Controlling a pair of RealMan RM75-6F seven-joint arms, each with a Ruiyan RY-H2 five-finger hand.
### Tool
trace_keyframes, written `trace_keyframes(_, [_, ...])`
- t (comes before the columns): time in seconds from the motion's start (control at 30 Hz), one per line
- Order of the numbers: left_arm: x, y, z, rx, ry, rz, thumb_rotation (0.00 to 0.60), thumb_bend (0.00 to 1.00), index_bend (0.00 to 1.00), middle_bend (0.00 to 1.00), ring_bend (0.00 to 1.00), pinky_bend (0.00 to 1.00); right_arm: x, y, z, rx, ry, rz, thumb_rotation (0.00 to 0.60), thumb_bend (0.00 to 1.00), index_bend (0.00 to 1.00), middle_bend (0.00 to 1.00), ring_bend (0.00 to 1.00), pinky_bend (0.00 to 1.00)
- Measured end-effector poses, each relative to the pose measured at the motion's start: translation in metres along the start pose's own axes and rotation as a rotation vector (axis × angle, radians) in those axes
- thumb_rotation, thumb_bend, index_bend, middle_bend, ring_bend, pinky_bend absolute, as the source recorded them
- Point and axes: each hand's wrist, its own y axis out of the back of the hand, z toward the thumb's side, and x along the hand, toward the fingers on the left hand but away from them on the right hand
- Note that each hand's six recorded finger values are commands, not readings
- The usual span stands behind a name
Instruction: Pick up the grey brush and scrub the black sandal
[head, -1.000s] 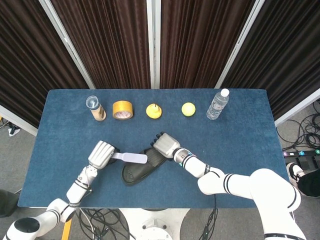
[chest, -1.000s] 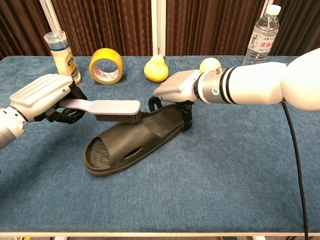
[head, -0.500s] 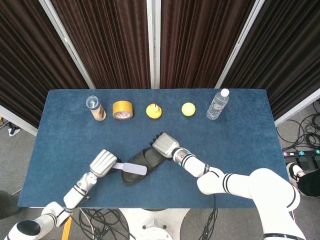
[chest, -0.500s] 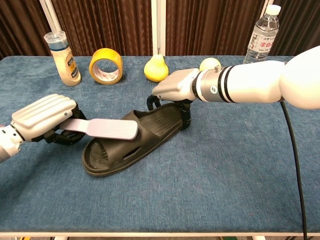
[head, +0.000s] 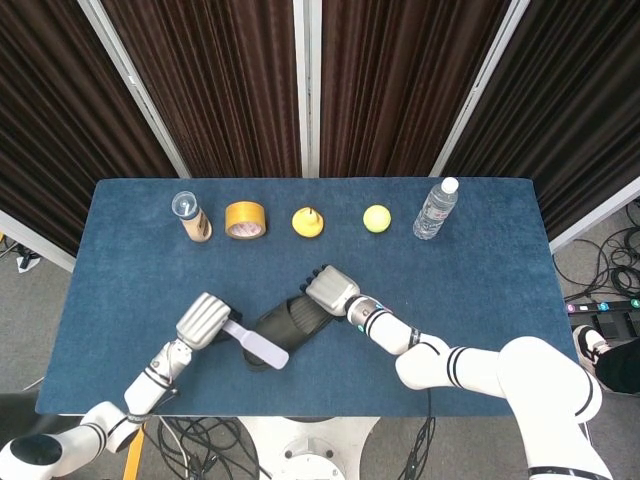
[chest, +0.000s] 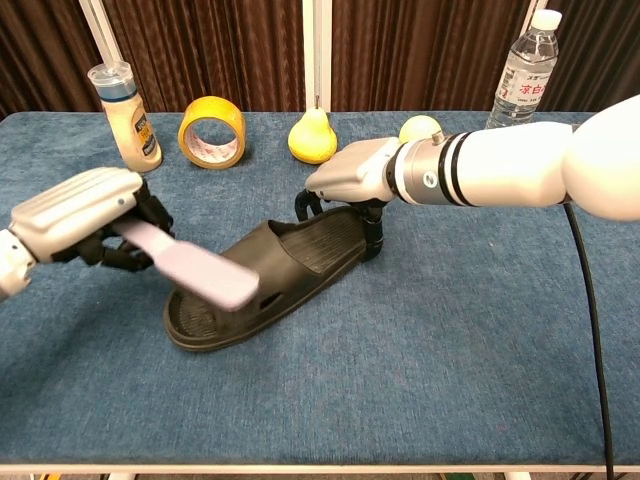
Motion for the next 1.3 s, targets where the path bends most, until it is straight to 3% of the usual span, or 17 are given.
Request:
trace_keyframes(0.13, [0.014, 0.0, -0.012, -0.008, 0.076, -0.007, 0.6, 0.59, 1.0, 1.0, 1.0, 1.0, 0.0, 0.001, 0.002, -0.001, 0.003, -0.002, 0.6, 0.24, 0.45, 0.42, 0.19, 0.25])
trace_keyframes(0.33, [0.024, -0.002, -0.018, -0.039, 0.161, 0.035, 0.6, 0.59, 1.0, 1.0, 1.0, 1.0, -0.001, 0.0, 0.003, 0.002, 0.005, 0.002, 0.6, 0.24, 0.45, 0.42, 0.19, 0.25])
trace_keyframes(0.6, [0.011, -0.021, -0.01, 0.11, 0.097, -0.029, 0.6, 0.59, 1.0, 1.0, 1.0, 1.0, -0.001, 0.002, 0.004, -0.002, 0.008, -0.004, 0.6, 0.24, 0.46, 0.42, 0.2, 0.25])
trace_keyframes(0.87, [-0.017, -0.032, 0.004, 0.116, 0.02, -0.066, 0.6, 0.59, 1.0, 1.0, 1.0, 1.0, 0.0, 0.001, 0.003, -0.002, 0.007, -0.001, 0.6, 0.24, 0.46, 0.42, 0.2, 0.25])
trace_keyframes(1.07, [-0.027, -0.016, 0.012, 0.083, -0.006, -0.013, 0.6, 0.59, 1.0, 1.0, 1.0, 1.0, 0.001, 0.001, 0.002, -0.001, 0.005, -0.003, 0.6, 0.24, 0.46, 0.42, 0.2, 0.25])
trace_keyframes(1.3, [-0.001, 0.006, -0.007, 0.025, 0.109, 0.061, 0.6, 0.59, 1.0, 1.0, 1.0, 1.0, 0.0, 0.002, 0.005, 0.0, 0.01, -0.003, 0.6, 0.24, 0.46, 0.42, 0.2, 0.25])
